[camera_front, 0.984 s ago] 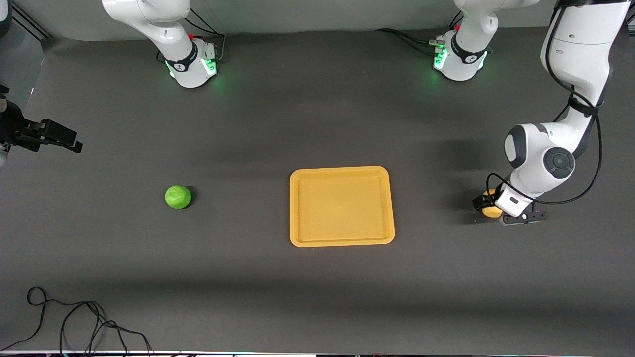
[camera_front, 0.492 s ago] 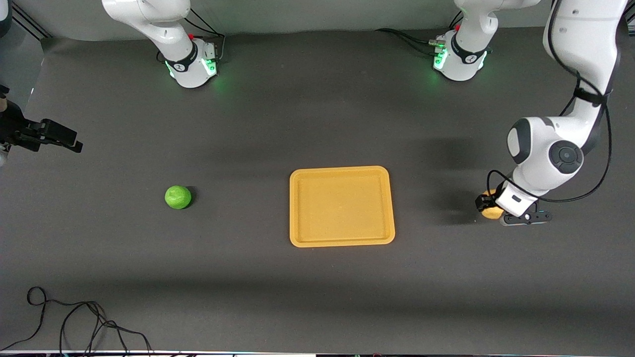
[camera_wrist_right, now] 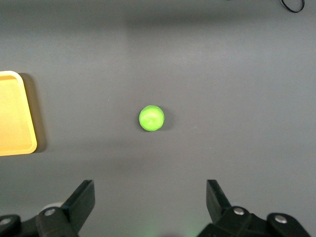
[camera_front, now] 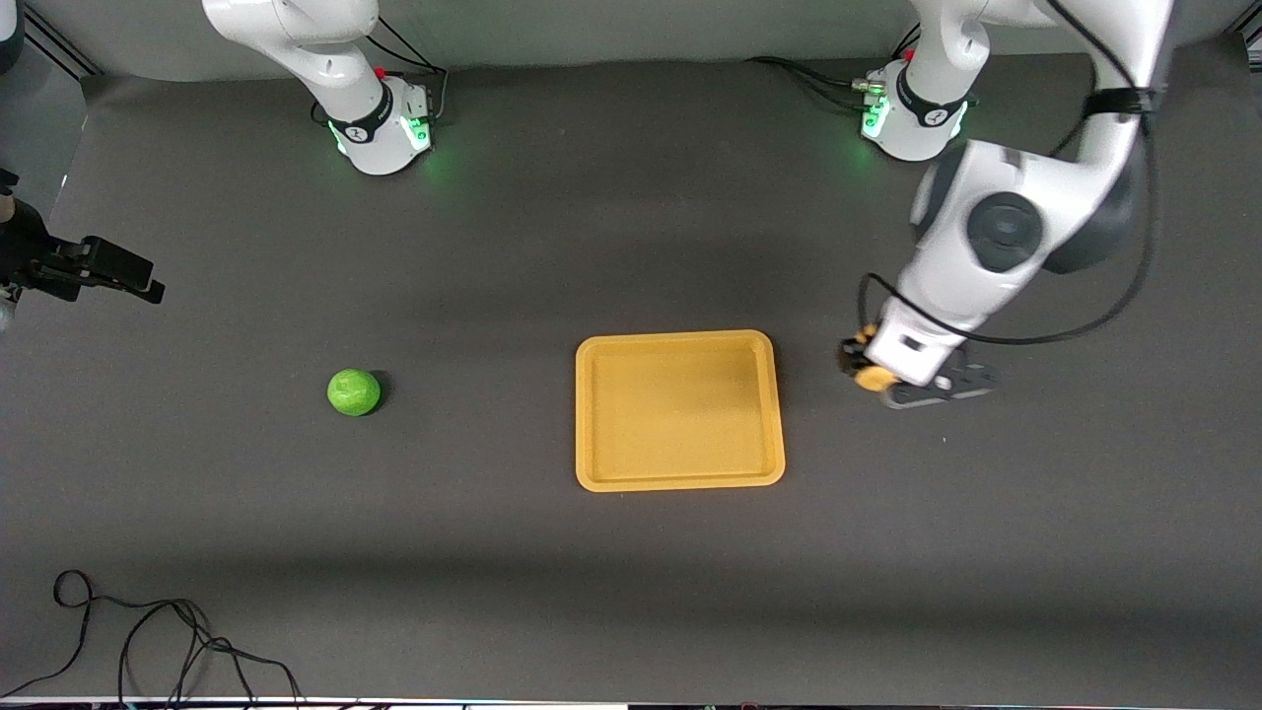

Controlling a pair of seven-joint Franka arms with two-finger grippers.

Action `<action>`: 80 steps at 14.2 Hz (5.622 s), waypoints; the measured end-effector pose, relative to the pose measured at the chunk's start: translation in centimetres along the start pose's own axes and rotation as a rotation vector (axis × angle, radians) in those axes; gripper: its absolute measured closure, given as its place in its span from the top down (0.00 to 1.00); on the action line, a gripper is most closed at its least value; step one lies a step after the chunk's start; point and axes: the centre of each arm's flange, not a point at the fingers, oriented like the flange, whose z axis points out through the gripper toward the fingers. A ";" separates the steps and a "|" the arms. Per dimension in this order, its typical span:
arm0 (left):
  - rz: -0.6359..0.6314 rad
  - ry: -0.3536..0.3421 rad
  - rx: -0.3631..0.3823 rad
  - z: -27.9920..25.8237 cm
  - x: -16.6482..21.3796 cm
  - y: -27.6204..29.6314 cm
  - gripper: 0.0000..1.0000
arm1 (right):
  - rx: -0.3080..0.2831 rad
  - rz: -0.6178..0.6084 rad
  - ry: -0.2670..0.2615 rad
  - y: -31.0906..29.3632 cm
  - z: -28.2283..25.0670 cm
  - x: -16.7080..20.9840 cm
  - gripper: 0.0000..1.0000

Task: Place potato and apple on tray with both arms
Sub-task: 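Carry the potato with the left gripper onto the tray and release, then withdraw the left gripper while the right gripper reaches the green apple, then close the right gripper around the green apple, then carry the apple with the right gripper onto the tray beside the potato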

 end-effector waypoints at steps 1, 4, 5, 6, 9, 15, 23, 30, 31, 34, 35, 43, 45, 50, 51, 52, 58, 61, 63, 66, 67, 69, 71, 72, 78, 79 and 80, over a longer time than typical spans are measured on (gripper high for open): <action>-0.006 -0.003 0.002 0.9 -1.4 2.3 0.66 | 0.000 0.000 0.000 0.0 0.0 0.0 1.00; -0.055 0.032 -0.030 4.6 -3.6 7.2 0.66 | 0.000 0.000 0.000 0.0 0.0 0.0 1.00; -0.062 0.042 -0.031 6.1 -4.0 8.2 0.66 | 0.000 0.000 0.000 0.0 0.0 0.0 1.00; -0.065 0.056 -0.023 8.0 -4.3 9.0 0.66 | 0.000 0.000 0.000 0.0 0.0 0.0 1.00; -0.073 0.096 -0.014 13.9 -4.4 9.9 0.66 | 0.000 0.001 -0.002 0.0 0.1 0.0 1.00; -0.073 0.105 -0.026 17.3 -3.9 10.0 0.67 | -0.001 -0.003 -0.015 -0.2 0.8 0.4 1.00; -0.080 0.120 -0.033 16.4 -3.1 10.1 1.00 | 0.001 -0.003 -0.043 -0.4 8.3 2.8 1.00; -0.069 0.083 0.039 0.8 8.5 2.2 1.00 | 0.014 -0.015 -0.005 -1.5 17.8 3.1 1.00; -0.038 0.070 0.029 -1.2 9.9 -0.6 1.00 | 0.027 -0.014 0.001 -1.9 18.9 3.0 1.00; 0.039 0.035 0.007 -5.9 12.1 -8.1 1.00 | 0.044 -0.017 0.040 -2.8 23.4 2.5 1.00; 0.068 0.020 0.010 -7.2 12.1 -10.0 1.00 | 0.043 -0.023 0.048 -3.2 25.1 2.1 1.00; 0.151 -0.014 -0.039 -18.0 9.3 -21.6 1.00 | 0.025 -0.036 -0.018 -3.9 38.6 -1.3 1.00; 0.157 -0.004 -0.041 -19.1 8.6 -21.4 1.00 | 0.020 -0.040 -0.036 -3.9 39.8 -1.4 1.00; 0.140 0.005 -0.042 -19.6 8.6 -22.5 1.00 | -0.024 -0.090 -0.047 -3.8 40.6 -1.4 1.00; 0.137 0.003 -0.043 -19.6 8.5 -22.6 1.00 | -0.027 -0.094 -0.054 -3.8 41.0 -1.5 1.00; 0.137 0.002 -0.044 -19.5 8.5 -22.7 1.00 | -0.028 -0.095 -0.058 -3.8 41.5 -1.5 1.00; 0.154 0.009 -0.041 -20.1 8.0 -22.0 1.00 | -0.039 -0.103 -0.059 -3.4 44.9 -1.3 1.00; 0.155 0.003 -0.040 -20.1 7.9 -22.0 1.00 | -0.042 -0.096 -0.047 -3.0 44.6 -0.7 0.78; 0.154 0.003 -0.040 -20.1 7.9 -22.0 1.00 | -0.042 -0.093 -0.035 -2.9 44.1 -0.2 0.78; 0.155 0.003 -0.040 -20.1 7.8 -22.0 1.00 | -0.040 -0.094 -0.005 -3.1 42.7 0.7 0.78; 0.155 0.003 -0.039 -20.1 7.8 -22.0 1.00 | -0.040 -0.096 -0.005 -3.2 41.7 1.0 0.78; 0.154 0.006 -0.039 -20.2 7.9 -22.0 1.00 | -0.033 -0.102 -0.019 -4.7 38.5 1.8 0.78; 0.157 0.012 -0.008 -20.1 8.0 -22.4 1.00 | 0.027 -0.075 -0.011 -9.4 34.5 2.8 0.78; 0.158 0.014 0.009 -20.1 8.0 -22.6 1.00 | 0.071 -0.056 -0.001 -12.8 32.6 3.1 0.78; 0.161 0.014 0.024 -20.1 8.0 -22.8 1.00 | 0.194 0.127 0.042 -33.5 28.7 1.9 0.78; 0.161 0.014 0.024 -20.1 8.0 -22.7 1.00 | 0.202 0.147 0.044 -35.9 29.0 1.9 0.78; 0.162 0.014 0.024 -20.1 8.0 -22.7 1.00 | 0.208 0.162 0.042 -38.2 29.6 1.8 0.78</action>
